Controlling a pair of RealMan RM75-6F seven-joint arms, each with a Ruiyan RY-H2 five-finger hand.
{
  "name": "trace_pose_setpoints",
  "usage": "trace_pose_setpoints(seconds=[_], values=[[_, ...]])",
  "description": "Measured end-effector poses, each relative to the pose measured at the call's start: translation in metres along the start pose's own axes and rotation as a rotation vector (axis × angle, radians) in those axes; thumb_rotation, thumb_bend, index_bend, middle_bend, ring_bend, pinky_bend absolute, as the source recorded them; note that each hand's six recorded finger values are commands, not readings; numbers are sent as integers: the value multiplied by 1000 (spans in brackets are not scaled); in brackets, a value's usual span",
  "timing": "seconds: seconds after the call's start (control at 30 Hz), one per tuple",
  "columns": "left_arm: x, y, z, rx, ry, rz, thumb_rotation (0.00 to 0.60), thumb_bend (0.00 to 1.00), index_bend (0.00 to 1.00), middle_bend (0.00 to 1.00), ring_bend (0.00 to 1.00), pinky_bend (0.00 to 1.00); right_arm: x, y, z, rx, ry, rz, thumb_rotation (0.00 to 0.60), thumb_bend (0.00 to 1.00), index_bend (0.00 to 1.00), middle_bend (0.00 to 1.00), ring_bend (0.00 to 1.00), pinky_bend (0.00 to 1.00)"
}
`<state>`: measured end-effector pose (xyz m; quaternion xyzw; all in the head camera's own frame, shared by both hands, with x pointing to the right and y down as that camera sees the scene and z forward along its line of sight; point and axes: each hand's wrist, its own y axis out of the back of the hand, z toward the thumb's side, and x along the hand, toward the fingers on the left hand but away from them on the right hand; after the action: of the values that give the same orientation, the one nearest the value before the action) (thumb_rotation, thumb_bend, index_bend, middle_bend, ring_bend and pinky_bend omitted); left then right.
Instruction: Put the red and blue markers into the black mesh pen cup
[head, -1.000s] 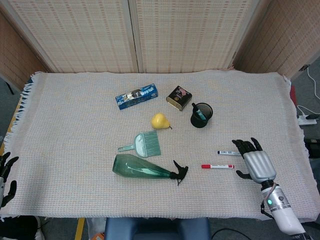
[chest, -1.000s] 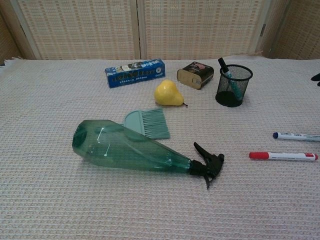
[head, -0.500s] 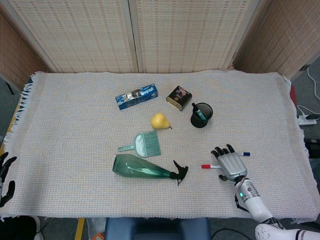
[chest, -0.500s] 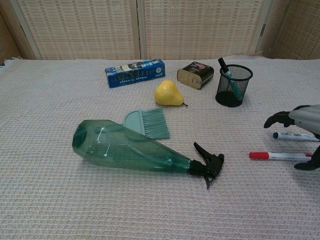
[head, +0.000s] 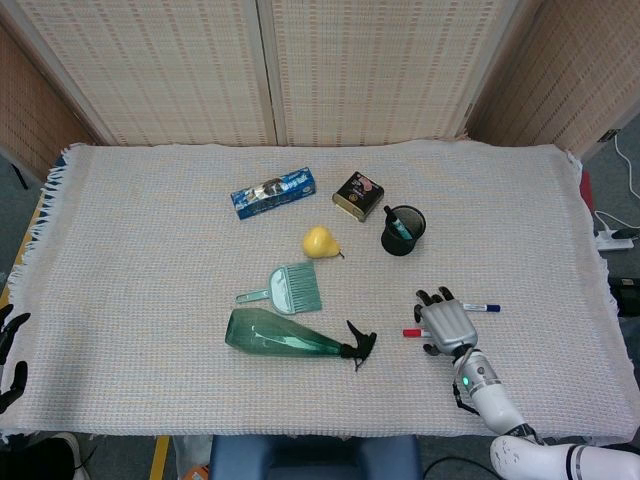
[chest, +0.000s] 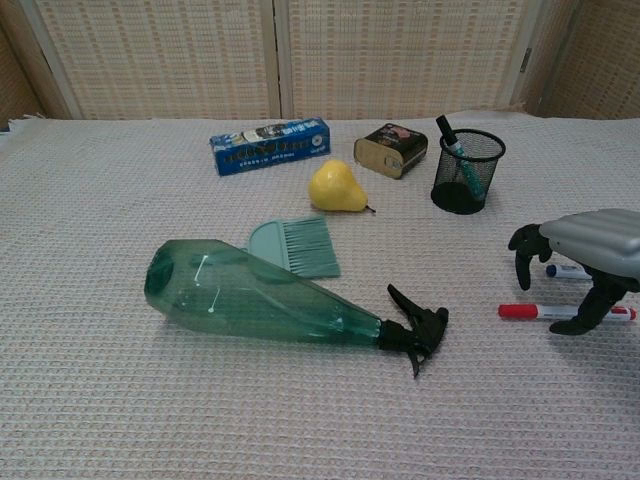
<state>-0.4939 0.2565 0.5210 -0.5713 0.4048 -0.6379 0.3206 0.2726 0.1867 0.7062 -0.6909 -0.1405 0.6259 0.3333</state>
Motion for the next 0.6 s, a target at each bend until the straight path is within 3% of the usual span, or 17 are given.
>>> trace_pose_setpoints(seconds=[0.3,0.6], values=[[1,0,-3,-9,9,-3,600,509,138,8,0,279,-7,-2,1,14,-9,2,600,104,445,142,252,140],[2,2,-5,-17,11,1,600,509,137,9,0,279,-15,-5,5,23,-5,-1,600,114,553,180,289,178]])
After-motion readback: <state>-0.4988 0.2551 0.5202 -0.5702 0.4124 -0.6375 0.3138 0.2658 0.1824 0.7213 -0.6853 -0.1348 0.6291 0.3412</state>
